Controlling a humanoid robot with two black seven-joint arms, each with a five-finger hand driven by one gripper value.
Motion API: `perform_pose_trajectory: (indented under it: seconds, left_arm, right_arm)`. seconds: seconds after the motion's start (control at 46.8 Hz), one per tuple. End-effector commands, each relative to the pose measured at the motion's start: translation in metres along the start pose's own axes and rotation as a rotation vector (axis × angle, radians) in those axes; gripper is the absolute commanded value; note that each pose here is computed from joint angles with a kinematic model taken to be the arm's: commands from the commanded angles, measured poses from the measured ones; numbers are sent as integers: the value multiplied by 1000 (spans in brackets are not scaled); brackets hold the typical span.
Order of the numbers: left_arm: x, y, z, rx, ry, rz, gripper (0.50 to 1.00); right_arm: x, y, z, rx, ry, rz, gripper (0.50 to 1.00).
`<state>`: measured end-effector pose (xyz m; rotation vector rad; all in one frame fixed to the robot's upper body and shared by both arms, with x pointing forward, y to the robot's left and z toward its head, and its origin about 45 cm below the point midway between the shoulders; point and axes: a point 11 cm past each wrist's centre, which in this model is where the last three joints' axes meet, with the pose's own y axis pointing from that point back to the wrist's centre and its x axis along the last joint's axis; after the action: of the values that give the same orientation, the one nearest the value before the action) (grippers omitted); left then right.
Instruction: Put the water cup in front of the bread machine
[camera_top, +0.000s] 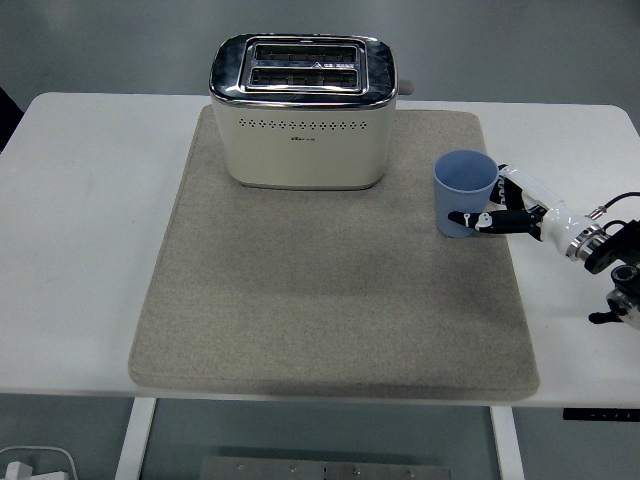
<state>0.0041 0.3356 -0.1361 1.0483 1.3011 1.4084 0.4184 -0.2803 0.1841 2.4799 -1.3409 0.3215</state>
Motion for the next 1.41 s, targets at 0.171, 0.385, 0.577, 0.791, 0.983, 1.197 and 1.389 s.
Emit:
perform_pose_trajectory:
  seconds: [0.171,0.385,0.577,0.791,0.983,1.197,1.389]
  left_arm:
    - [0,0,0,0,0,0,1000]
    - [0,0,0,0,0,0,1000]
    - [0,0,0,0,0,0,1000]
    - [0,0,0,0,0,0,1000]
    - [0,0,0,0,0,0,1000]
    - [0,0,0,0,0,0,1000]
    - [0,0,0,0,0,0,1000]
  right_arm:
    - [-12,-3,-18,61,-76,-16,500]
    - [-38,-9,-39,114,-118,-50,500]
    - [-69,-24,-52,158,-155,-76,500]
    - [-117,-45,-62,188,-173,-119,500]
    - [-152,-64,-65,185,-144,-159,500]
    - [-169,-87,-71,185,-115,-161,500]
    - [-180,-96,-77,191,-116,-165,500]
